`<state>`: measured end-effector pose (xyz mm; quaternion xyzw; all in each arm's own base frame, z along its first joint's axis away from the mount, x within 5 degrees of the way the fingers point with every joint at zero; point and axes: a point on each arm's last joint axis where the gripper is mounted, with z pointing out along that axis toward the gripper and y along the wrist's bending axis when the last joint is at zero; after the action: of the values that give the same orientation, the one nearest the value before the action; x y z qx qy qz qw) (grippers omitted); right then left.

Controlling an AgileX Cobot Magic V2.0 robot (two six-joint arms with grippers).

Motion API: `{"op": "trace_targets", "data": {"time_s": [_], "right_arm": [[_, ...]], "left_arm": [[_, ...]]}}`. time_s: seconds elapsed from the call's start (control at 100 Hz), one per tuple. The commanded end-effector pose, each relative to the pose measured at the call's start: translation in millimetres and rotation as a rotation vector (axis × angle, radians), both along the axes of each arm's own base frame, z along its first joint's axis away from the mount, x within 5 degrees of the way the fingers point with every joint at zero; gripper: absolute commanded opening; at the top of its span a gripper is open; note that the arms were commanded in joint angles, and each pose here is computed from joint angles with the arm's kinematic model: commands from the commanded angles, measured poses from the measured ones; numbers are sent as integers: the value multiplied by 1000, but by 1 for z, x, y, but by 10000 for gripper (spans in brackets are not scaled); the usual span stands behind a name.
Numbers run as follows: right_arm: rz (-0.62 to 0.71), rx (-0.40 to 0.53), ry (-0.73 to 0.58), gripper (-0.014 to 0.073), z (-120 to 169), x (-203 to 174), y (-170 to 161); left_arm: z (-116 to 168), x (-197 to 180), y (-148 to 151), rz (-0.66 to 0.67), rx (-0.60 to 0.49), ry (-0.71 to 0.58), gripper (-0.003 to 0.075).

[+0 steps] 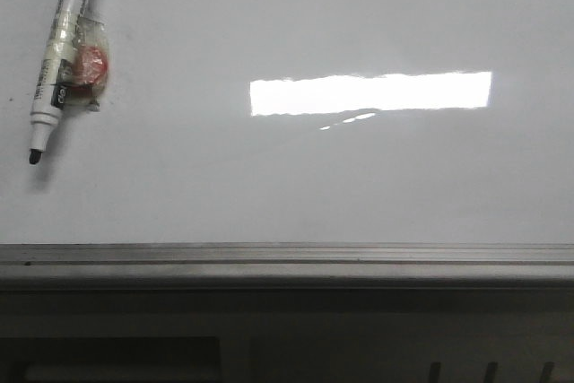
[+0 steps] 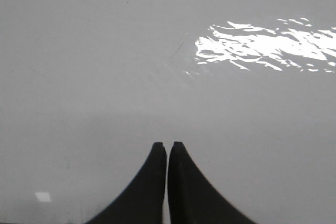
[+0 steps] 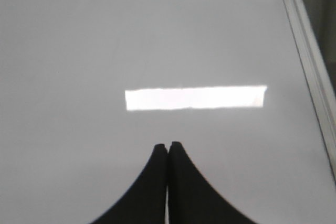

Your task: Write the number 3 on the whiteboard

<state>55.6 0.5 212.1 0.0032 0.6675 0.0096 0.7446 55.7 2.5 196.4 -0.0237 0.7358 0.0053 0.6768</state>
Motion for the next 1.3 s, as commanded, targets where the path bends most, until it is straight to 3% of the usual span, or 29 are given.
{"op": "trace_targets", "data": {"time_s": [0.0,0.42,0.6,0.67,0.79,0.86,0.94,1.09,1.29], "right_arm": [[0,60,25,-64,-3,0,0],[-1,68,486,-64,29,37,1],[-1,68,523,-64,34,44,1],[-1,68,541,-64,33,43,1],[-1,68,546,-64,33,43,1],[-1,68,549,-64,32,43,1],[-1,68,551,-64,32,43,1],[-1,68,565,-64,31,42,1],[-1,67,570,-64,30,42,1]], "left_arm": [[13,-2,-1,-14,-46,-114,-20],[80,12,0,-5,-30,79,-20],[80,22,0,-5,-26,140,-14],[80,25,0,-8,-43,147,57],[85,29,0,-10,-46,87,318],[84,35,0,-12,-54,13,407],[83,41,0,-15,-74,-58,421],[83,47,-6,-71,-61,-41,419],[78,51,-32,-309,-42,12,419]]}}
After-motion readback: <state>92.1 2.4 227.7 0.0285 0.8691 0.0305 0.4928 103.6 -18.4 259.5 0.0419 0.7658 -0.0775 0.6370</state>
